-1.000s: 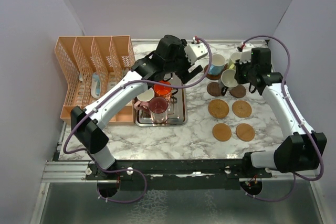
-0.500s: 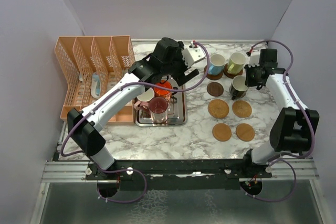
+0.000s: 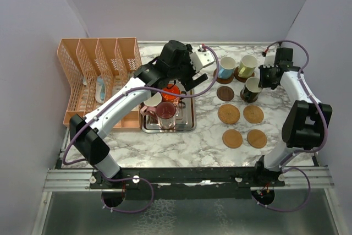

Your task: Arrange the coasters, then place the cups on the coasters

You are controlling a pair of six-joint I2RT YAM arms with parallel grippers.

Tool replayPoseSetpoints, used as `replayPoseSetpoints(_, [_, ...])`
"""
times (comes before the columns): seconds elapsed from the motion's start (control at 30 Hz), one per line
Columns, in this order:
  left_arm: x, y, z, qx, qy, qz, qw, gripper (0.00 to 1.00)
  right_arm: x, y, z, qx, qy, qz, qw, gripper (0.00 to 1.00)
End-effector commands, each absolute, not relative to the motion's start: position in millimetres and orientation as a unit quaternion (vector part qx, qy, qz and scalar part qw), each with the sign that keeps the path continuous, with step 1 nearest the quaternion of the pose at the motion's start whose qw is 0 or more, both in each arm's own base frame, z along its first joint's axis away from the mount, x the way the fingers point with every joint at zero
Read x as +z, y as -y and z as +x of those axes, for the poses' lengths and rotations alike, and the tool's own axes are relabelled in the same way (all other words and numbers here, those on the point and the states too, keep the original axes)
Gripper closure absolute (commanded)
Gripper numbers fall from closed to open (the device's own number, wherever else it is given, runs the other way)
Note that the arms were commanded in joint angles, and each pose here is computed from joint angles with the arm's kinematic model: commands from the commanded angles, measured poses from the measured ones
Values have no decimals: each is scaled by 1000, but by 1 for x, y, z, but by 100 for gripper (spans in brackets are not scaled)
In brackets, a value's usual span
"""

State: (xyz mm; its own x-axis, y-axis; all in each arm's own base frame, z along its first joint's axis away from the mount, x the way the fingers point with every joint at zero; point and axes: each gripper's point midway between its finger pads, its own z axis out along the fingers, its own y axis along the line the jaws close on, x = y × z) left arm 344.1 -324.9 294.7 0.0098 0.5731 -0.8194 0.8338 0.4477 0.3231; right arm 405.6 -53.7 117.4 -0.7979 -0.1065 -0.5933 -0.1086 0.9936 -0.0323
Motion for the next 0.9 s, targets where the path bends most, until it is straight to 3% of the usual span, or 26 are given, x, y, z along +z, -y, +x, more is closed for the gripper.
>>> replayPoseSetpoints(0.0, [307,319,338,-133,-682,509,508,9,134,60,421,23,-938,-28,344,99])
replayPoseSetpoints(0.87, [306,318,335,-135,-680,513,506,9,127,62,427,35,-941,-21,336,99])
